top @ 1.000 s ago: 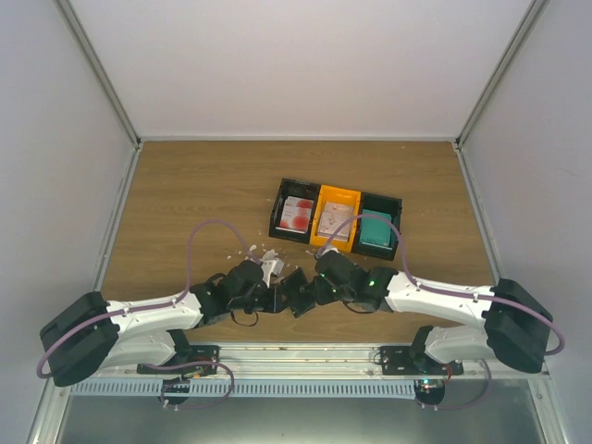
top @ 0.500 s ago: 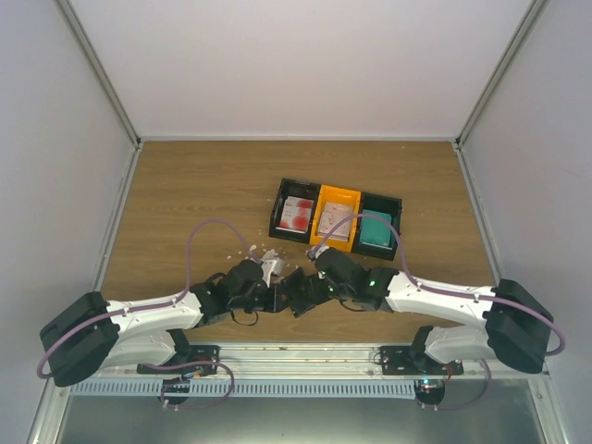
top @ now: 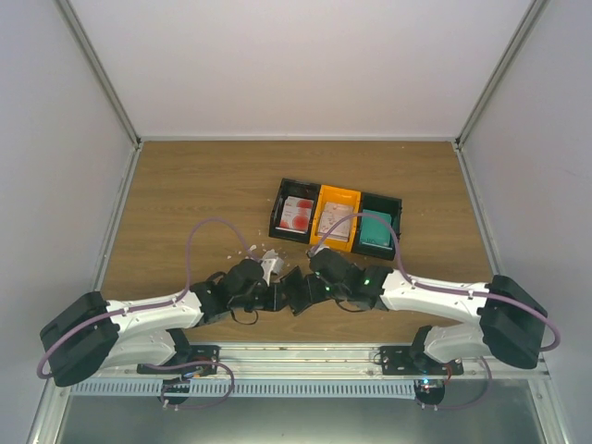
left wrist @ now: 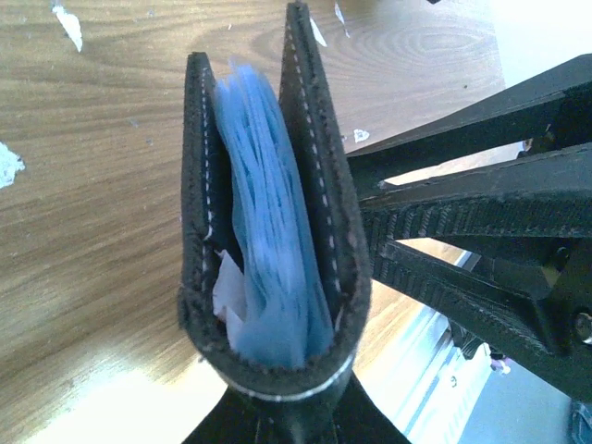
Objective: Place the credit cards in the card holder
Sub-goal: Open the card holder at the center of the board.
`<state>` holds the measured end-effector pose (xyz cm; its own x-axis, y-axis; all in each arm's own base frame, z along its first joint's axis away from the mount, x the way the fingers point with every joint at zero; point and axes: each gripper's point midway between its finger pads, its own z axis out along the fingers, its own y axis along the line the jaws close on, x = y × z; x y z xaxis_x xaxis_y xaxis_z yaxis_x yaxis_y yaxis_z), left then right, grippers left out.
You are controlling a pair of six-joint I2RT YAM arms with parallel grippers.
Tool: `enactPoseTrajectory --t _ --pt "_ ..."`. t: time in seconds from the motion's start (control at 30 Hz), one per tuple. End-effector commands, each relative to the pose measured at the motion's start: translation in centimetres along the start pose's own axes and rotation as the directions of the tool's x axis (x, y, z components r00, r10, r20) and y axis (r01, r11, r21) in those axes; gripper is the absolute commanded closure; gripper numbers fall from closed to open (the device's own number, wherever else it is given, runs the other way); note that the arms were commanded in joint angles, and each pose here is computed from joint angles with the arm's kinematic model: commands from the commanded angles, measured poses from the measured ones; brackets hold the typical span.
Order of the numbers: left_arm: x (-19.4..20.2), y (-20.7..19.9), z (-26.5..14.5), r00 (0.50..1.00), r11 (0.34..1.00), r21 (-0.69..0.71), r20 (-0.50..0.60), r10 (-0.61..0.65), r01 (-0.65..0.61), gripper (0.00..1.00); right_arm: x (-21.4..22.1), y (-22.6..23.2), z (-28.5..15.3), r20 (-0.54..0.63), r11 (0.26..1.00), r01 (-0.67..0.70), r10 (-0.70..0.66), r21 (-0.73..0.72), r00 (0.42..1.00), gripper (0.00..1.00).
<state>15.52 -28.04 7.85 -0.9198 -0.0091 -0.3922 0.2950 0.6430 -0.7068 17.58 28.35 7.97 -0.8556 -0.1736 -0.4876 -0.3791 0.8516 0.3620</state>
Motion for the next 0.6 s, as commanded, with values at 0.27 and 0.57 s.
enactPoseTrajectory --t 0.27,0.57 --pt "-2.2 -2.6 -0.5 0.997 0.996 0.065 0.057 0.054 -0.058 1.00 0.8 -1.7 0.2 -0.027 0.997 0.059 -0.058 0.045 0.998 0.75" --pt "-2.2 -2.9 -0.4 0.997 0.995 0.078 0.051 0.061 -0.065 1.00 1.2 -0.3 0.7 -0.048 0.995 0.087 -0.089 -0.040 0.995 0.74"
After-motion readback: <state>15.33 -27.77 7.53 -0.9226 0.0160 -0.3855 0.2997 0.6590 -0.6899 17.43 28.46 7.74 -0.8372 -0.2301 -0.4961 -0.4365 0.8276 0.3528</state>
